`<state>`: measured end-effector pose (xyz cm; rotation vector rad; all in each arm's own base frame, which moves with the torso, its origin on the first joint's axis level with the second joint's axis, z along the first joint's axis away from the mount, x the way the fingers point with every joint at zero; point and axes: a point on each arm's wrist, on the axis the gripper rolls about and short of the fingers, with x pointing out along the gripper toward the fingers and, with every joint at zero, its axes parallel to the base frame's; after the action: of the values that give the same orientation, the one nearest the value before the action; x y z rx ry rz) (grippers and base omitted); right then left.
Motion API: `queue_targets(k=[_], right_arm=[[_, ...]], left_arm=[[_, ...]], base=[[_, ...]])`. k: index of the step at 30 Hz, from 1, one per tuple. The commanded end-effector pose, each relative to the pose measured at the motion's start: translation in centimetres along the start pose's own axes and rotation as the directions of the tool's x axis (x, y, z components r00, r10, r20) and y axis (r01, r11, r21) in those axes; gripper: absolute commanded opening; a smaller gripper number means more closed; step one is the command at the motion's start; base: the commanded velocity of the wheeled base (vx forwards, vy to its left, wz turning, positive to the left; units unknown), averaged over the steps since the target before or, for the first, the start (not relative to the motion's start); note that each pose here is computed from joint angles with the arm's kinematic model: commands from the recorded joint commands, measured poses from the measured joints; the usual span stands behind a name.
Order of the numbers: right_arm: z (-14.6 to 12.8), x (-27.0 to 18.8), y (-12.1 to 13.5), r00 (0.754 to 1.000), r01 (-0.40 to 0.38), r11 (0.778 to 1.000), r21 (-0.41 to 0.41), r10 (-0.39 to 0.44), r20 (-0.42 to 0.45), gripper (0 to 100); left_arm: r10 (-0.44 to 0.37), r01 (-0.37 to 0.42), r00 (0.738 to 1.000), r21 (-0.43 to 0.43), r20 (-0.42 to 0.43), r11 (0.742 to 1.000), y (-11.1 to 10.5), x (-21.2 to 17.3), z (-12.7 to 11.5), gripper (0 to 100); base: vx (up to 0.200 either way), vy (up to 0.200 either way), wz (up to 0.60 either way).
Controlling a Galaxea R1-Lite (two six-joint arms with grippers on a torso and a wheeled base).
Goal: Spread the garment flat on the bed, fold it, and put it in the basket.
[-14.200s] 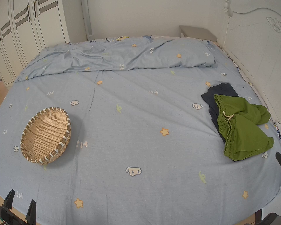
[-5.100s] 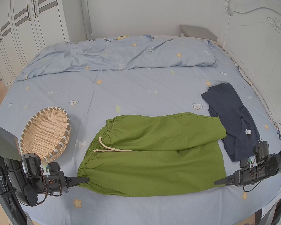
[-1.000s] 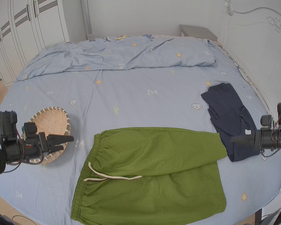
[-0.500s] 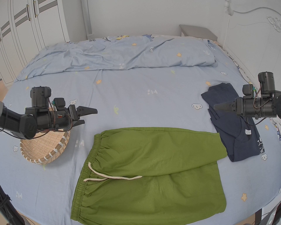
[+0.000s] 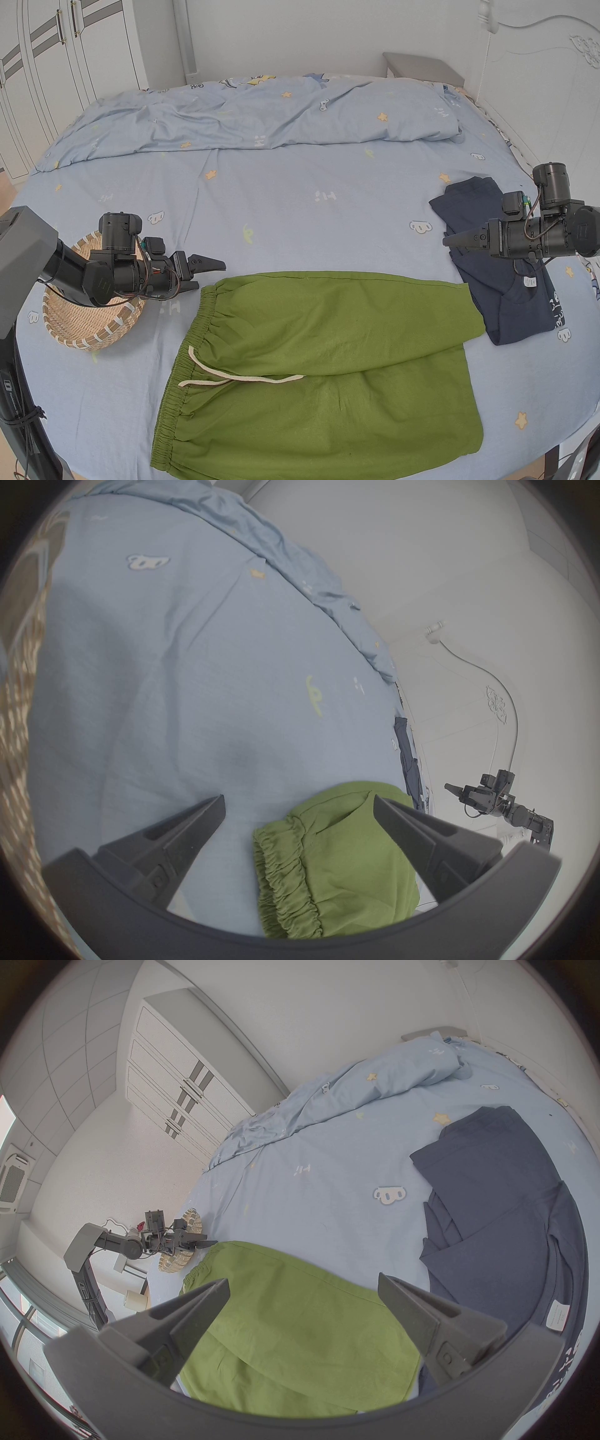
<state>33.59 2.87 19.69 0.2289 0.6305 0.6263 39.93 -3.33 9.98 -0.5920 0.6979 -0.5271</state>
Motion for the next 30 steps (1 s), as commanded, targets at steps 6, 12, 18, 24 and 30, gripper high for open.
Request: queue_targets(k=[6,12,18,24,30], right_arm=[[-0.1,0.3,0.1,1.000,-0.007,1.000,-0.001,0.007,-0.008,100],[-0.3,0.5,0.1,1.000,-0.008,1.000,0.002,0.008,-0.014,100],[-0.3,0.7,0.4,1.000,-0.016,1.000,0.000,0.016,-0.020,100],[-0.3,0.7,0.3,1.000,-0.015,1.000,0.001,0.015,-0.020,100],[-0.3,0.7,0.3,1.000,-0.015,1.000,0.001,0.015,-0.020,100]], left_arm=[[0.005,-0.004,0.999,0.017,-0.045,1.000,0.5,0.9,-1.3,100],[-0.001,0.004,0.999,0.075,-0.039,0.997,1.0,1.3,-1.9,100],[-0.037,0.036,0.999,0.120,0.007,0.992,1.4,2.4,-2.5,100],[-0.037,0.036,0.999,0.117,0.006,0.992,1.7,2.6,-2.8,0],[-0.036,0.035,0.999,0.115,0.007,0.993,1.6,2.5,-2.7,0]], base=[[0.000,0.000,0.00],[0.000,0.000,0.00],[0.000,0.000,0.00],[0.000,0.000,0.00],[0.000,0.000,0.00]])
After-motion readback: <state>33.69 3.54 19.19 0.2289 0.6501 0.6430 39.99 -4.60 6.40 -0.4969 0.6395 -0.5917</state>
